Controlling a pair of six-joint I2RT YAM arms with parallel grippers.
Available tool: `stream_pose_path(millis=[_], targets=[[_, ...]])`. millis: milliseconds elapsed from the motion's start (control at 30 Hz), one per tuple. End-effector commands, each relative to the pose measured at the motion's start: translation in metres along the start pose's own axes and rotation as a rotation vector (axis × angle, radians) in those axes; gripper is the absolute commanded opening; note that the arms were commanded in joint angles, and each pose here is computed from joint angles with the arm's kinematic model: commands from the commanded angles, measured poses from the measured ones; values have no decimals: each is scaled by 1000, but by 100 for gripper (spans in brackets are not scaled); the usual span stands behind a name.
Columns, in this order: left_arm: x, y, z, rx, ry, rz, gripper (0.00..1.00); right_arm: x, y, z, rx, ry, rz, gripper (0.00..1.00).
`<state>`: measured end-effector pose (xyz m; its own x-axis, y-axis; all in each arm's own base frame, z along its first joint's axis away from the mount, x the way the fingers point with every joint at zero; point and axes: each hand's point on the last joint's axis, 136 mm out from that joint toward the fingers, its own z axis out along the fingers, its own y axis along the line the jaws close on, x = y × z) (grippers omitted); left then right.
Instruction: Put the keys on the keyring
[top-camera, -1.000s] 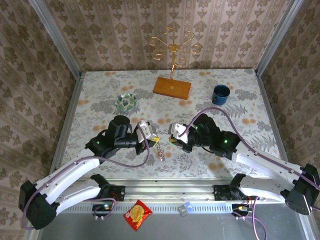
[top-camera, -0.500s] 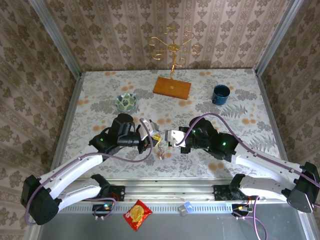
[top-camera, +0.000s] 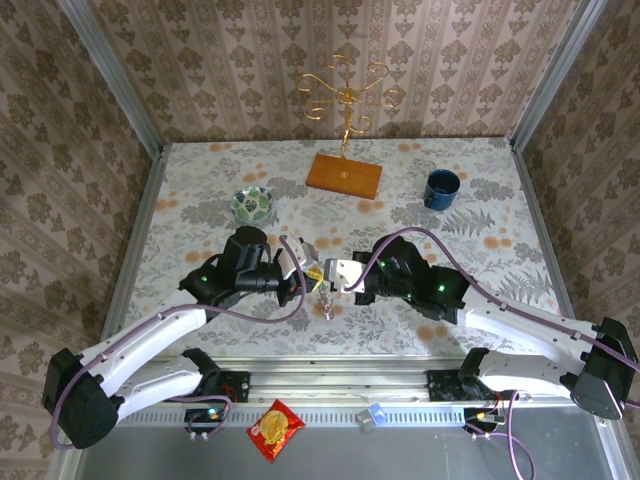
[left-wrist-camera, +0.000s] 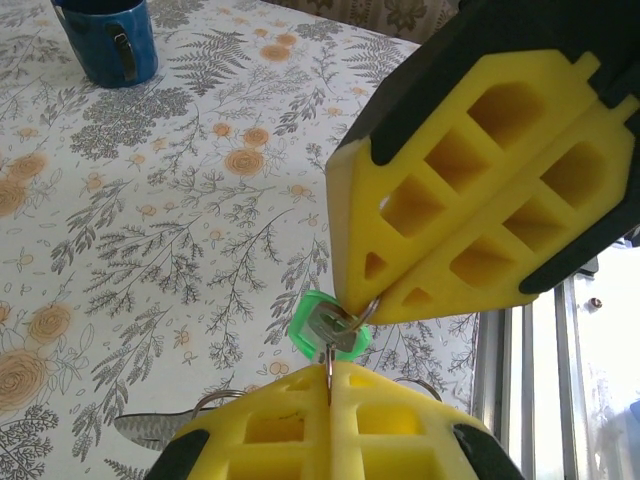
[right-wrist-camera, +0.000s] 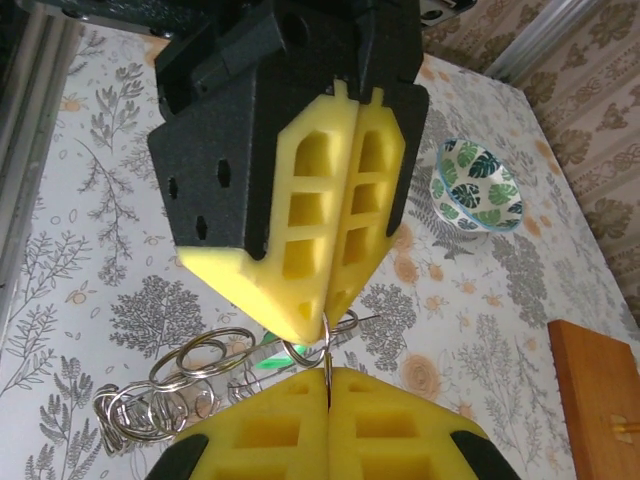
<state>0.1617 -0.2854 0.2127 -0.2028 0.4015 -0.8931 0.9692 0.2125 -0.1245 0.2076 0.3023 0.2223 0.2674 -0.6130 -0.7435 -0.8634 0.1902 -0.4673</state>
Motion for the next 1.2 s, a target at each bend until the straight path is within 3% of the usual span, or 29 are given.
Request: stream_pose_path(millis=[0, 1167], targets=[[-25, -4, -4, 18, -64, 23, 0, -10, -8, -4, 48, -33, -18, 0], [-28, -6, -5, 23, -76, 34, 0, 4, 7, 6, 6, 25, -65, 0]])
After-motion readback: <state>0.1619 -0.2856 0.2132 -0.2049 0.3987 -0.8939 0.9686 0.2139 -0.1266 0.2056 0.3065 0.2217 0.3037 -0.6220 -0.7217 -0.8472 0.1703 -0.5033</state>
